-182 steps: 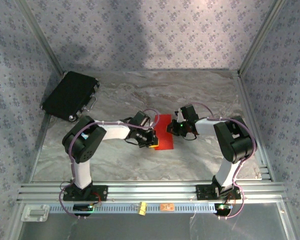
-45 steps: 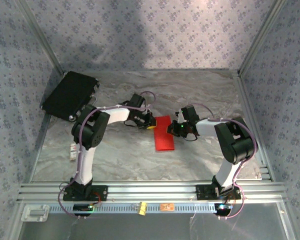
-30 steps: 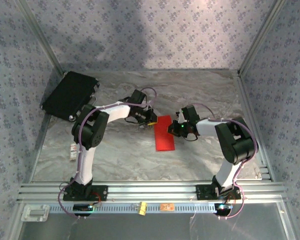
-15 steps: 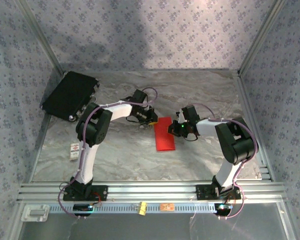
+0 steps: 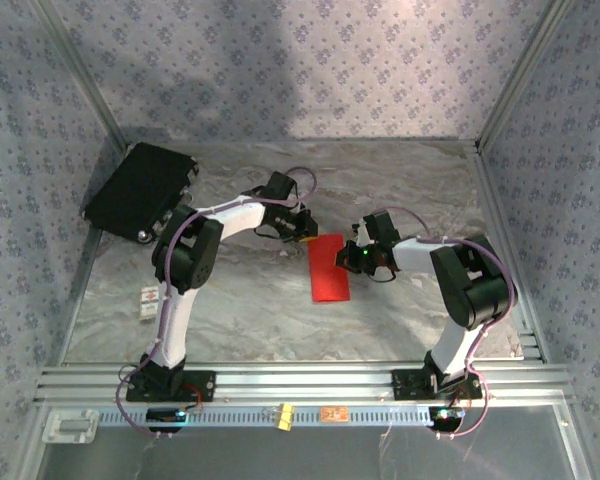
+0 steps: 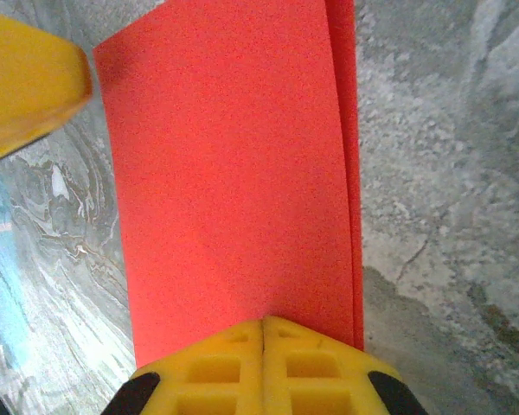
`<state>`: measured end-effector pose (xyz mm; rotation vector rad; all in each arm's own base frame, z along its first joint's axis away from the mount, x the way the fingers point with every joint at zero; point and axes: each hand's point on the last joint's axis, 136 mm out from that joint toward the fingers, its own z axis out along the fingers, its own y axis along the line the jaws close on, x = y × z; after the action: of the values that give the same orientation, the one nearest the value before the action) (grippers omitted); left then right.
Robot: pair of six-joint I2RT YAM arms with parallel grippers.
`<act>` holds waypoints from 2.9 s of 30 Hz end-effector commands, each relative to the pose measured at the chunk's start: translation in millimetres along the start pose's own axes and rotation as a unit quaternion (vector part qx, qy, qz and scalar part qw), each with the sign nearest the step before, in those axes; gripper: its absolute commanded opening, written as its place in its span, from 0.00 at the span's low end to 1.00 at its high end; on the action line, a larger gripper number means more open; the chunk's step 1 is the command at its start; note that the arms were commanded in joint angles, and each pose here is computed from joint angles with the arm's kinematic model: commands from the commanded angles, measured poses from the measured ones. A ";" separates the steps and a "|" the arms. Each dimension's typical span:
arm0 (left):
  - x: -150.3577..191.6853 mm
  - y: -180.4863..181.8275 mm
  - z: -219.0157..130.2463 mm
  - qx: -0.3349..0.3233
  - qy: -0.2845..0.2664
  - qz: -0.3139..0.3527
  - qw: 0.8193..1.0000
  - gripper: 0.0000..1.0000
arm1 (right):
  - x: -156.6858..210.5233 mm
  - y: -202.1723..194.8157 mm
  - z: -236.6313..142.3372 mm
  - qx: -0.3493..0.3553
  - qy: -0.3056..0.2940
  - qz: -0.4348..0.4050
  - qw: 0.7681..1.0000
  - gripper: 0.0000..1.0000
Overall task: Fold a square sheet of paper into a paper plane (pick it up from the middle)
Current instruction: First fold the square sheet of paper in half at the center of the table, then fold the triangle a second time at the center of the table.
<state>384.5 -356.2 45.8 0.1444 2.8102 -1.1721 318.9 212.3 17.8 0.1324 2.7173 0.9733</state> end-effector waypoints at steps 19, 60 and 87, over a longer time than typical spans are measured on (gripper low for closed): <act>-18.1 55.9 9.7 -0.101 -0.045 -0.029 0.993 0.11 | 44.2 -62.8 0.0 0.112 0.056 0.048 0.991 0.00; 1.4 -43.5 -40.5 -0.025 -0.056 0.038 0.997 0.14 | -12.2 2.0 -68.6 0.061 -0.071 0.002 0.996 0.31; 32.3 2.6 28.3 -0.036 0.024 0.006 0.999 0.15 | 38.6 -3.9 -69.9 -0.007 -0.026 0.084 0.996 0.34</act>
<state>360.8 -375.4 38.3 0.1916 2.8442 -1.0795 264.9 162.1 58.0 0.4096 2.6686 0.9604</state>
